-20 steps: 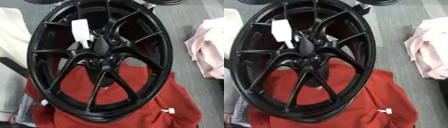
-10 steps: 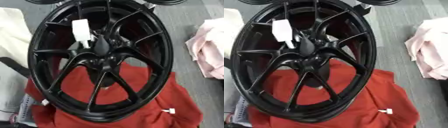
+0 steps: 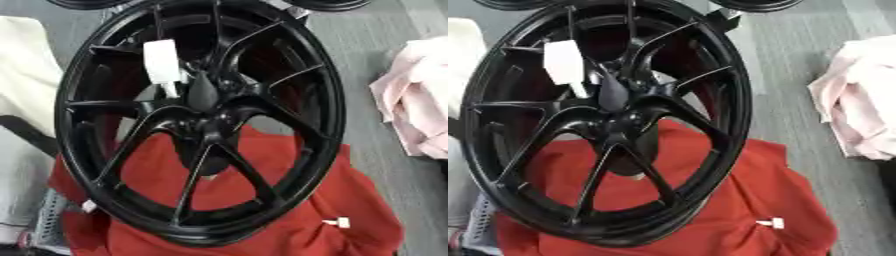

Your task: Pull the pin out of the wheel hub.

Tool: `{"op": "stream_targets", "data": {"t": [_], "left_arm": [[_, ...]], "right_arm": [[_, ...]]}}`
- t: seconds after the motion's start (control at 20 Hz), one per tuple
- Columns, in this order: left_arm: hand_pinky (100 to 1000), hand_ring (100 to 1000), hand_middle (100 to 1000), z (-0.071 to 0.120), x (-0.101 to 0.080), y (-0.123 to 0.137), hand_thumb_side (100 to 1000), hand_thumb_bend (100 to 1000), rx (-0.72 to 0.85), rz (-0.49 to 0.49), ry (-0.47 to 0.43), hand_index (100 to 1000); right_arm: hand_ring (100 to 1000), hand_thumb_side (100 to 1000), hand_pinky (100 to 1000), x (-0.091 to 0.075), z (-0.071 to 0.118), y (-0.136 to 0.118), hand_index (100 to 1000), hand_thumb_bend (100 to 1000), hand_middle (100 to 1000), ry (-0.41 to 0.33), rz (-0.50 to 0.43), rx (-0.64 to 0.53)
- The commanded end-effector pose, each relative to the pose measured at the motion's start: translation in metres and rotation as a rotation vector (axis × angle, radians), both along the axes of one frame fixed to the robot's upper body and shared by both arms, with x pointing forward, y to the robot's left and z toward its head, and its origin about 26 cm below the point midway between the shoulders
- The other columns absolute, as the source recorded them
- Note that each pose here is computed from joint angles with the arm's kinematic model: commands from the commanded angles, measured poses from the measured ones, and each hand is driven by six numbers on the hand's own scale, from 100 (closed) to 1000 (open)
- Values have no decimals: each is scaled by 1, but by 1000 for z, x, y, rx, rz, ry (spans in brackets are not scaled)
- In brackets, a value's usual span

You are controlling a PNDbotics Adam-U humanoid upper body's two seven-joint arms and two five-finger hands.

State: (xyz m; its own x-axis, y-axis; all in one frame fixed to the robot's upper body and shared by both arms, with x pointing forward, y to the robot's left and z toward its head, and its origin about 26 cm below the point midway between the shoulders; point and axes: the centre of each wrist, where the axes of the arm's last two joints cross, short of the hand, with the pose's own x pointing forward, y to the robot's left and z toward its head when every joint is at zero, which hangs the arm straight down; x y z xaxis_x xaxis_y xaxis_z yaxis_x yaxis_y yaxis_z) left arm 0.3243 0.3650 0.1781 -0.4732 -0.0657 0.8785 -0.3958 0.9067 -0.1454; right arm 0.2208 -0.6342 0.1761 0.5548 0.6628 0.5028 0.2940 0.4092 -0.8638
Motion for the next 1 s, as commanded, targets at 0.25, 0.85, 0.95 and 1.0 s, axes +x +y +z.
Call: {"op": "stream_targets", "data": {"t": [0.25, 0.85, 0.95, 1.0], "left_arm": [[780, 794, 742, 12, -1, 7, 931, 142, 35, 12, -23, 813], [780, 793, 743, 13, -1, 5, 929, 141, 37, 5, -23, 812], [779, 793, 743, 13, -1, 5, 929, 141, 37, 4, -23, 812], [779, 793, 743, 13, -1, 5, 928, 141, 37, 3, -25, 812]], "right_arm": [[935, 100, 900, 1, 24, -3, 824, 277, 839, -30, -14, -45], [794, 464, 836, 43, 80, 53, 751, 100, 711, -314, 159, -149], [785, 492, 834, 50, 94, 70, 745, 100, 699, -376, 218, -164], [780, 494, 832, 53, 100, 79, 741, 100, 693, -406, 254, -167]]}}
